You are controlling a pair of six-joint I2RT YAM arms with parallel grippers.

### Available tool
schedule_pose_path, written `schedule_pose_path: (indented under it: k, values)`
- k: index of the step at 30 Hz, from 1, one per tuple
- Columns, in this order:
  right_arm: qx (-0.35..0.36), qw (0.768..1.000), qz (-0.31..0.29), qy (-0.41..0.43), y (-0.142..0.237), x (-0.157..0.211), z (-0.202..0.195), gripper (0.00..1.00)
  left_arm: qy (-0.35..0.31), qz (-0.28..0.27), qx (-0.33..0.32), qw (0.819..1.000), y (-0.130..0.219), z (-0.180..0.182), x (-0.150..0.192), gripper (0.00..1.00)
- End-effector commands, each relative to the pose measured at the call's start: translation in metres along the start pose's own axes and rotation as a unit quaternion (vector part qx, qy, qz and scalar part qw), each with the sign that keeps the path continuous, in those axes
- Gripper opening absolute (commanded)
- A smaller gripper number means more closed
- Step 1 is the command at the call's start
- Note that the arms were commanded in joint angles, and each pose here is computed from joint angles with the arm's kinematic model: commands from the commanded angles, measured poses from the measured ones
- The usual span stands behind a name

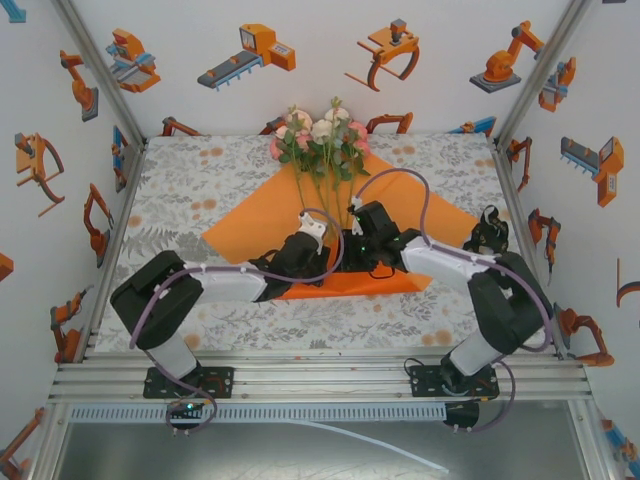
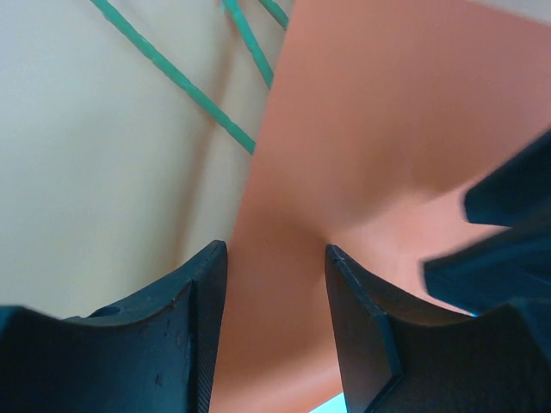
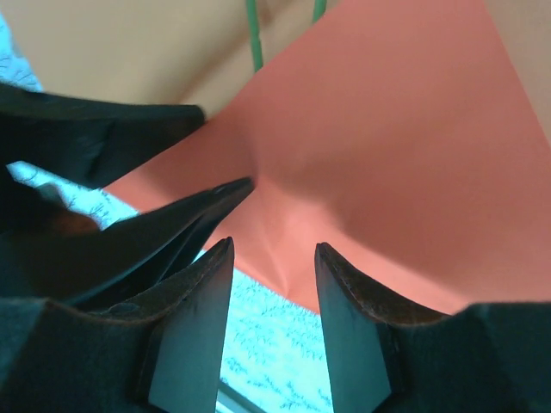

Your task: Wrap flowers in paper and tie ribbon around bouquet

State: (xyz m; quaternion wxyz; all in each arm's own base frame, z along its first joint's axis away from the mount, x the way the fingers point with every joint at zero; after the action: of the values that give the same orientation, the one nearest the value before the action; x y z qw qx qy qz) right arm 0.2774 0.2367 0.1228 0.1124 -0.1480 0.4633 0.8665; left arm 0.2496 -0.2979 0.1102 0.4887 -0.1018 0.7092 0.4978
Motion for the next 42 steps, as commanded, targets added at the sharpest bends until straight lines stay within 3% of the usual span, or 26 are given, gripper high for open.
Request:
schedule_pose_path:
  k: [1,7,14,22,28,34,38,42]
  values:
    - [0.014,0.999,-0.03,0.021,-0.01,-0.017,0.003,0.41,0.009,-0.046,-0.002,0.999,0.03,0.004,-0.034,0.51]
    - [0.081,0.995,-0.05,0.025,-0.019,-0.021,-0.017,0.41,-0.007,-0.034,0.059,0.998,0.07,0.0,-0.023,0.56]
    - [0.108,0.993,-0.051,0.027,-0.027,-0.027,-0.03,0.42,-0.071,0.036,0.117,0.99,0.074,-0.023,0.016,0.6]
    - [0.107,0.993,-0.044,0.025,-0.037,-0.03,-0.031,0.42,-0.084,0.033,0.09,0.992,0.04,-0.031,0.009,0.6]
    - [0.079,0.995,-0.05,0.037,-0.027,-0.039,-0.015,0.44,-0.066,0.041,0.034,0.996,0.016,-0.022,0.017,0.56]
    - [0.044,0.996,-0.068,0.046,0.018,-0.047,0.011,0.45,-0.031,0.05,-0.007,0.998,0.009,-0.011,0.03,0.45]
    - [-0.01,0.996,-0.079,0.032,0.056,-0.028,0.022,0.44,-0.014,0.047,-0.012,0.999,0.01,-0.009,0.034,0.44]
    - [-0.016,0.998,-0.047,0.041,0.055,0.005,0.013,0.43,-0.006,0.047,-0.017,0.999,0.01,-0.007,0.035,0.44]
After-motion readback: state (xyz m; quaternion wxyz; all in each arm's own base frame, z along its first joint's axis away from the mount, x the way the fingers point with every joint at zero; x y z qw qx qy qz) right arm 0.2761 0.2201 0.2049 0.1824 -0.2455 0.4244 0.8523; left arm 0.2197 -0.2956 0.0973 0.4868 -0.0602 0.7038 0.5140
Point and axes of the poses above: each hand's point on the last joint's axis, 136 mm out from that joint toward the fingers, its own y axis back along the fingers, its own z axis along the line the jaws close on, x = y × z, the point moved 6 cm from there along y, back along the fingers, and after that the axes turned 8 degrees about -y, right-handed, at the moved point
